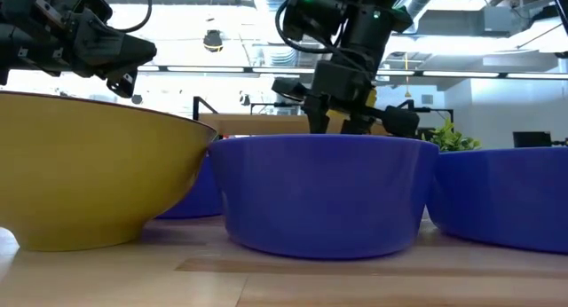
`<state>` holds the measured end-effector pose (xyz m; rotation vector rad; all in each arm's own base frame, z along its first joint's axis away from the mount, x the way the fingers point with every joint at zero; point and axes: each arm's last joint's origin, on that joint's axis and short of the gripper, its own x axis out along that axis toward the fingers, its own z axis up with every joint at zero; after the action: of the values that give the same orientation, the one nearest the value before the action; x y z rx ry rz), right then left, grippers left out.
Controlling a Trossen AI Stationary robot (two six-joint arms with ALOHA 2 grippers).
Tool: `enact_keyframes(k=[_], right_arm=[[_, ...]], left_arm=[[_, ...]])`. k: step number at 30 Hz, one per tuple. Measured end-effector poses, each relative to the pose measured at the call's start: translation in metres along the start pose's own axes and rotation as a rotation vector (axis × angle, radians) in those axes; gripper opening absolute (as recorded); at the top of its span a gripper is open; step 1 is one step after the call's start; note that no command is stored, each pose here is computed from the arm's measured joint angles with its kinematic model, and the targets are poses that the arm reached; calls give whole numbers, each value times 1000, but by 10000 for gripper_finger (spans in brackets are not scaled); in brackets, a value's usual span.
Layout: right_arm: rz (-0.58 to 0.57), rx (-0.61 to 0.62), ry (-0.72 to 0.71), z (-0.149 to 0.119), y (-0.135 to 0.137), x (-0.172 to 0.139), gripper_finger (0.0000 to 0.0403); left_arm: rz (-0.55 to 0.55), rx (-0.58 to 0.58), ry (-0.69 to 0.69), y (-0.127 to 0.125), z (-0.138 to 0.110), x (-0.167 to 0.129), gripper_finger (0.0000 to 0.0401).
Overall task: Pick & Place Mini bowls
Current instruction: Stack the bowl on top of the yellow bowl on the shelf
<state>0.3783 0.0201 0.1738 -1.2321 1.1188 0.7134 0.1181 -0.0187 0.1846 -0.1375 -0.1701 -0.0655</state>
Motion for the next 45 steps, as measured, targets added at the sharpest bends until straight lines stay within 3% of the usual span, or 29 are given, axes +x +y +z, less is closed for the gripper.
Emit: enact_keyframes(k=[12, 45], right_arm=[[-25, -58, -36, 25, 6, -4, 81], [-58, -56, -84, 15, -3, -2, 70]], left_arm=[[0, 0, -2, 0, 0, 0, 39], [-1, -1, -11, 0, 1, 0, 39]])
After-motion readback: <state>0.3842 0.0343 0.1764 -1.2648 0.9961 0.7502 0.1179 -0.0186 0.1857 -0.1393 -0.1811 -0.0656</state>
